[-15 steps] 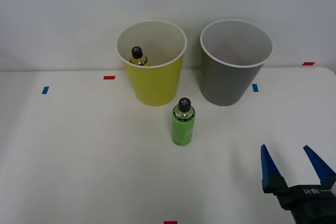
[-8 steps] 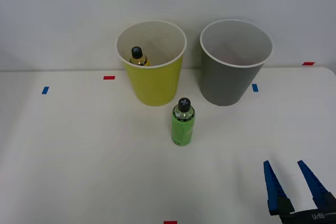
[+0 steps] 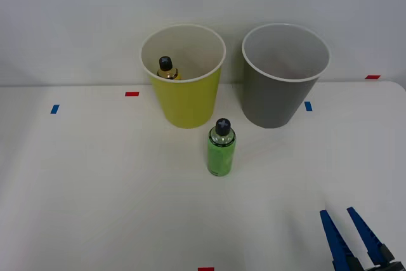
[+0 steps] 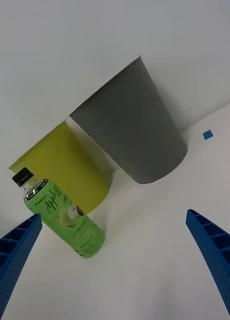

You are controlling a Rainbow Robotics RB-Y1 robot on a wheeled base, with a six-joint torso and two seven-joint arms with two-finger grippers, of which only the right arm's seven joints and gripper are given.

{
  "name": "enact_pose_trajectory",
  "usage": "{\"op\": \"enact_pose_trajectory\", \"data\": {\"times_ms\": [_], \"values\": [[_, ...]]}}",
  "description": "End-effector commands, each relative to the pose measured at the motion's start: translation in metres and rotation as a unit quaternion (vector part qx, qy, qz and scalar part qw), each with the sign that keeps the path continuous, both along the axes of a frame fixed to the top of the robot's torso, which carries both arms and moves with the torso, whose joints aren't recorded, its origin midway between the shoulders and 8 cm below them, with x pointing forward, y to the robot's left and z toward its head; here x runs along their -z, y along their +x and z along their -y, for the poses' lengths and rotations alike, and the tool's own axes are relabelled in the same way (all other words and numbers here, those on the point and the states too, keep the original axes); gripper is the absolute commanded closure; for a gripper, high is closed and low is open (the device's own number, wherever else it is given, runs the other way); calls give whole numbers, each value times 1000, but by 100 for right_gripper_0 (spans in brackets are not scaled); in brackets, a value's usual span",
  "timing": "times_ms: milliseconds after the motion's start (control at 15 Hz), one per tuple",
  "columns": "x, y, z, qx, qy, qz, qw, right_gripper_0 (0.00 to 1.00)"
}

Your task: Put cans in the gray bin, plastic bottles in the light green bin

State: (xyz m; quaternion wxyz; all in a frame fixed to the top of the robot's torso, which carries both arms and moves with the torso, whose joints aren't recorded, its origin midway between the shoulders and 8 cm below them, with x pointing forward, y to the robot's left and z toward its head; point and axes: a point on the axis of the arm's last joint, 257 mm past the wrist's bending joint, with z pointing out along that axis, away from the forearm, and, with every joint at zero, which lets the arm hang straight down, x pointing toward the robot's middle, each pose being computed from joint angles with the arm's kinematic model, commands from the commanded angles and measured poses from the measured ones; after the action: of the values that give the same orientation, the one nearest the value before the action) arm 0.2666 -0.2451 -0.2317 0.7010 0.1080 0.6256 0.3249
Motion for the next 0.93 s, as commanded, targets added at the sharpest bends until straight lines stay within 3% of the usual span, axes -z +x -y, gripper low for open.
{"op": "enact_pose_trajectory", "data": {"times_ms": [67, 400, 933], "values": [[3, -2, -1, -6, 1, -6, 1000, 0], [13, -11, -13, -10, 30, -24, 999, 0], [38, -11, -15, -24, 31, -28, 999, 0]]}}
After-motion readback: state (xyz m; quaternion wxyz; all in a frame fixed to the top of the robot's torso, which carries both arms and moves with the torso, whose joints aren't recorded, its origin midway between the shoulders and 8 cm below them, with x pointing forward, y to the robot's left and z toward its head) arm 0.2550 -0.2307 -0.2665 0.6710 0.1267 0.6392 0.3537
